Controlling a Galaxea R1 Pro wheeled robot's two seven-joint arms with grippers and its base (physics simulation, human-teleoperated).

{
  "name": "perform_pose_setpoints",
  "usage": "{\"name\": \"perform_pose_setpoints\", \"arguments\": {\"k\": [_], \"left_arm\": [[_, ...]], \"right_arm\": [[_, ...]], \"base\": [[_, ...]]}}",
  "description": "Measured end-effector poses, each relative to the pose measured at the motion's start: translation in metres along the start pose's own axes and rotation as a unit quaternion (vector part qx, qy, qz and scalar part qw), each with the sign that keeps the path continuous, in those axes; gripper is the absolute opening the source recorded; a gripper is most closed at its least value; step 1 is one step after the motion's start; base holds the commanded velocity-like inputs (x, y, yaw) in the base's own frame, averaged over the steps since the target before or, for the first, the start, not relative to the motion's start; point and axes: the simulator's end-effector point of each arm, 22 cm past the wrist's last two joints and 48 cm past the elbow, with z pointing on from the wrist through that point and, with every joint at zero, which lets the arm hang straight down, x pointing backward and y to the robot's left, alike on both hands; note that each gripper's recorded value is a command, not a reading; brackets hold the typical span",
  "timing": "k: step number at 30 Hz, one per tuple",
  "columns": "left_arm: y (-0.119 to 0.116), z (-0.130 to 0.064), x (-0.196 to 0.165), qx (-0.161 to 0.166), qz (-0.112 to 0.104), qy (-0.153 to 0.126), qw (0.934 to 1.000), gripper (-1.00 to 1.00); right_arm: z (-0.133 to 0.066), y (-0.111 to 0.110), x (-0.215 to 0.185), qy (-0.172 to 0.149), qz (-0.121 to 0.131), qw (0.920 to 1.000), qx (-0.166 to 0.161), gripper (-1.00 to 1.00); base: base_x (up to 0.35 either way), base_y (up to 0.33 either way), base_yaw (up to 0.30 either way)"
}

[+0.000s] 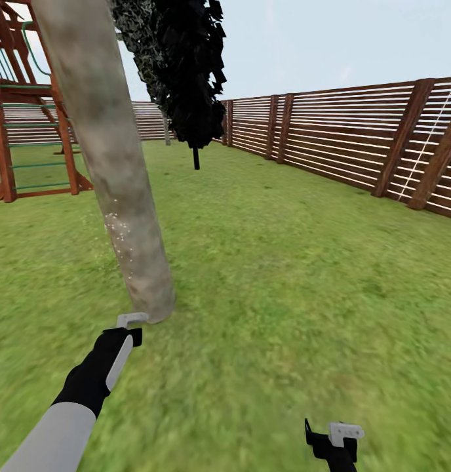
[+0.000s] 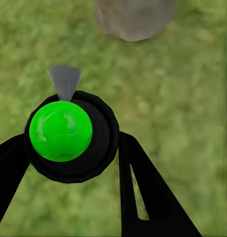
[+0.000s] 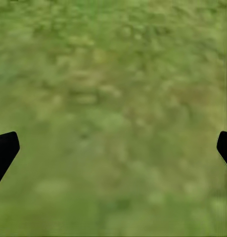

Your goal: In the garden, pick up the pesticide atomizer on the floor and spray pesticide onto both trees until each tree trunk is fully covered.

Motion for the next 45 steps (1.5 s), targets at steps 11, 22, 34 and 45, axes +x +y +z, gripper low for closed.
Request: {"name": "perform_pose_setpoints", "arguments": {"k": [11,22,34,45], "left_arm": [[-0.0016,-0.0002,0.0001,0.001,0.0,0.0,1.0,-1.0],[0.0,0.0002,0.0004,0.0,0.0,0.0,1.0,-1.0],[-0.0042,-0.0005,0.001,0.003,0.0,0.001,1.0,-1.0],[-0.006,-0.0007,0.0013,0.005,-0.001,0.001,1.0,-1.0]], "right_arm": [[-0.0002,0.0013,0.0003,0.0,0.0,1.0,-0.001,1.0],[-0.0004,0.0015,0.0012,0.002,0.0,1.0,-0.001,1.0],[-0.0003,0.0017,0.001,0.002,0.0,1.0,-0.002,1.0],[-0.0003,0.0016,0.0006,0.001,0.0,1.0,-0.002,1.0]], "base": [[0.151,-0.242,0.164],[0.143,-0.245,0.277],[0.14,-0.247,0.277],[0.118,-0.257,0.221]]}}
